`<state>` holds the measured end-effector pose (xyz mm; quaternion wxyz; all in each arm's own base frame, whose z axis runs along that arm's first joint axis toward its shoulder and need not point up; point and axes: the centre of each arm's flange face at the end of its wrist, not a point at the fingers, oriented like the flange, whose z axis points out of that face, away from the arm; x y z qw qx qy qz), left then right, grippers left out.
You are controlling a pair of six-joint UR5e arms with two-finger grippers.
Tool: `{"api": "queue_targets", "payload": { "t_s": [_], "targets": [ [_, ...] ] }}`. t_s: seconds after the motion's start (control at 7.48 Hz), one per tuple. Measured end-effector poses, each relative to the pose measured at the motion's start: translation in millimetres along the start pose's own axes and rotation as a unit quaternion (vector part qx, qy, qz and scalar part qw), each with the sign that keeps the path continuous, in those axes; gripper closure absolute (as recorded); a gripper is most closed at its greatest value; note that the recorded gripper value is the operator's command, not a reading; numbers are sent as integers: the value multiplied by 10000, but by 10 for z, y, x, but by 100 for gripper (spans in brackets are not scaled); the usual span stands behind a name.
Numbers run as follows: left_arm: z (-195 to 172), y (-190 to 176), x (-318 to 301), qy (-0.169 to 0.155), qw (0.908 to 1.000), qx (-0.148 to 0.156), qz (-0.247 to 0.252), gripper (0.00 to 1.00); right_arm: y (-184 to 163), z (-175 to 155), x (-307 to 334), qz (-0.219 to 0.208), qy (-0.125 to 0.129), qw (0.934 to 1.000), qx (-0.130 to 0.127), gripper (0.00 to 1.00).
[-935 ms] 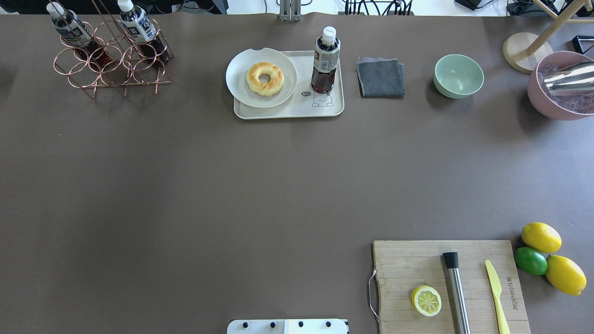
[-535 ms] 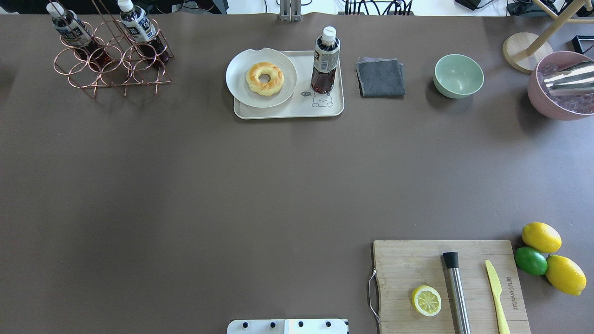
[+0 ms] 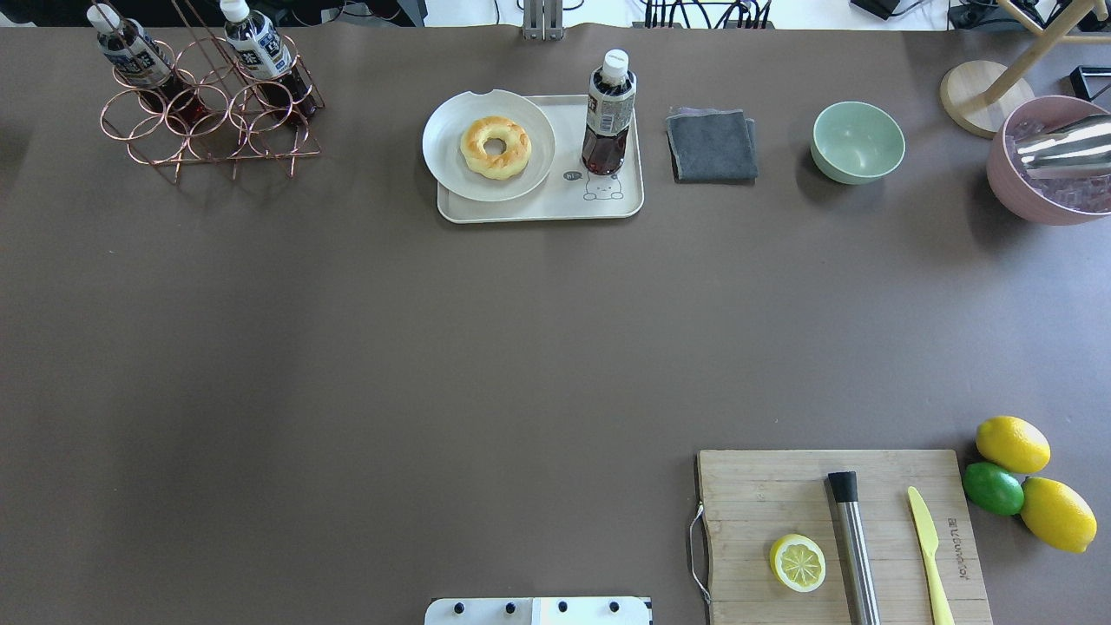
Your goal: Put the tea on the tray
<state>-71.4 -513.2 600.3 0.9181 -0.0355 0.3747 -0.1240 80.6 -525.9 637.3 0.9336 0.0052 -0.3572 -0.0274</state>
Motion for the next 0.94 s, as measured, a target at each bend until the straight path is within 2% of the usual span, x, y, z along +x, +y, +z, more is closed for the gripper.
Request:
{"api": "queue_targets", "payload": {
  "t_s": [0.94],
  "targets": [
    [6,-4,-16,-5,10000,-9,-28,2,-71,-60,-52,-59,-3,10000,58,0]
  ]
}}
